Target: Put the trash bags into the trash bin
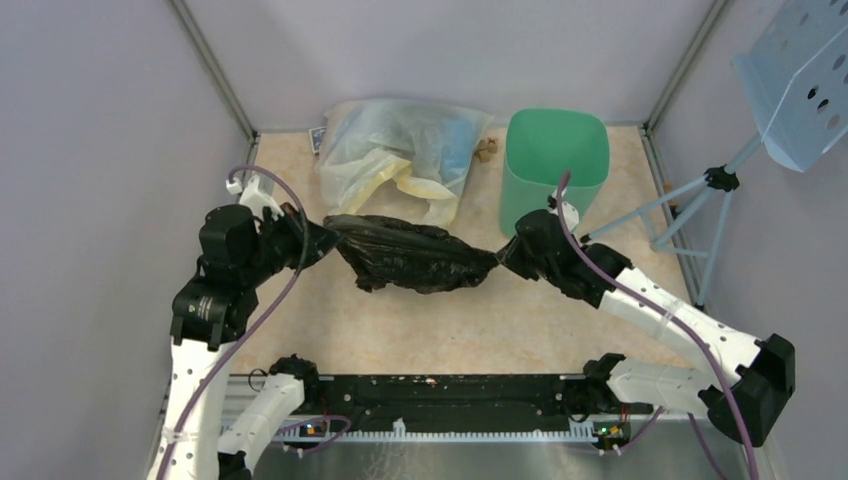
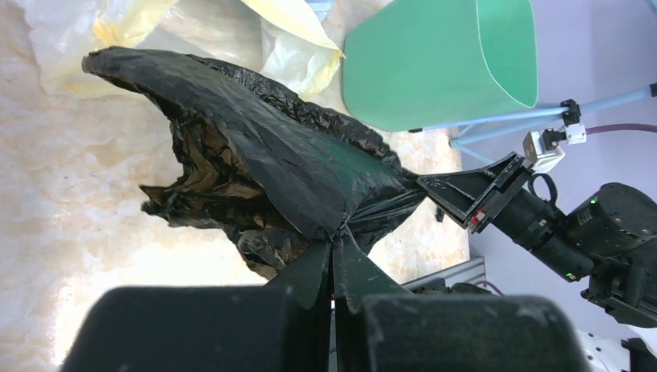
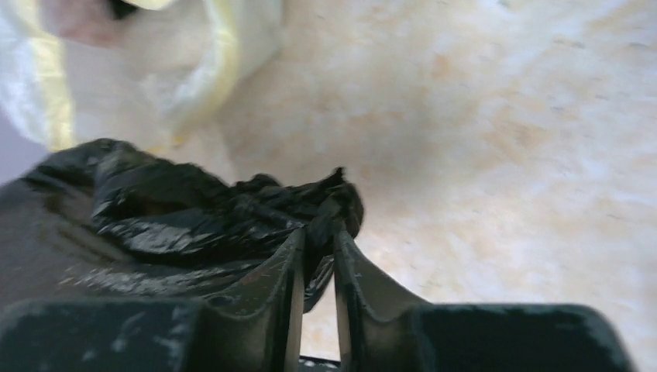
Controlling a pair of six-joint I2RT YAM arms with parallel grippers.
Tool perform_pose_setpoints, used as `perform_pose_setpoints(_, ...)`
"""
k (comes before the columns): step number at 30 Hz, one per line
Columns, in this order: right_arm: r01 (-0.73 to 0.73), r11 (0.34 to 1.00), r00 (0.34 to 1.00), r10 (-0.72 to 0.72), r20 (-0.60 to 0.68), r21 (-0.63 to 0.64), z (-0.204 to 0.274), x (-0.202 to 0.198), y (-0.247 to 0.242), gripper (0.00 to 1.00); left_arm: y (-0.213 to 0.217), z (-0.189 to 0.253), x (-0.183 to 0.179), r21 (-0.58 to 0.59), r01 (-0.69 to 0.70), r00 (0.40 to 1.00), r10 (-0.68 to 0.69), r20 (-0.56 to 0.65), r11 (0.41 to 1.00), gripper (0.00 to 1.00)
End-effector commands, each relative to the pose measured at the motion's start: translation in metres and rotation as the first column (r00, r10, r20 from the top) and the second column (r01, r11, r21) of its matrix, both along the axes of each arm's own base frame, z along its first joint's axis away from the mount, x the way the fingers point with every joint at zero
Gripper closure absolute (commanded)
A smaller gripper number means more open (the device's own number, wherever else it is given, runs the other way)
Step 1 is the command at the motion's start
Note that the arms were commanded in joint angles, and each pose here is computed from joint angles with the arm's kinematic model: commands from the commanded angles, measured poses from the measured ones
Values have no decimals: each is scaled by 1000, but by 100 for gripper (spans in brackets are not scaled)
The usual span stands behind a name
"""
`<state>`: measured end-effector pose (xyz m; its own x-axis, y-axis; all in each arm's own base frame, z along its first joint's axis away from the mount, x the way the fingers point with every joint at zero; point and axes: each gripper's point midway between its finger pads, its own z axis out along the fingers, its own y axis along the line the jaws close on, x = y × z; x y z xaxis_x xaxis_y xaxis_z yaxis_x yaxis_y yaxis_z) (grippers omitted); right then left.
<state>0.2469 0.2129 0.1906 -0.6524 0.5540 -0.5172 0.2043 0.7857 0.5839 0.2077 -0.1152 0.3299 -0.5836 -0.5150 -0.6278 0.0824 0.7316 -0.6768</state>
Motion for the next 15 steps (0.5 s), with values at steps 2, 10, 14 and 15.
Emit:
perform_pose_setpoints(2,121,988,991,-125,-39,-101,-3,-19,-43,69,-15,-10,16,-52,55,998,-57,-24,997,100)
perform_pose_setpoints(10,-202,974,961,217,169,-100,12,-3,1,49,-30,-64,93,-63,53,994,-59,-94,997,100)
perform_pose_setpoints(14,-493,860,810,510,289,-134,12,-30,27,49,-36,-89,130,-58,52,988,-59,-141,997,100)
perform_pose_setpoints(15,-551,822,758,564,327,-141,10,-38,32,48,-38,-100,138,-53,51,985,-59,-165,997,100)
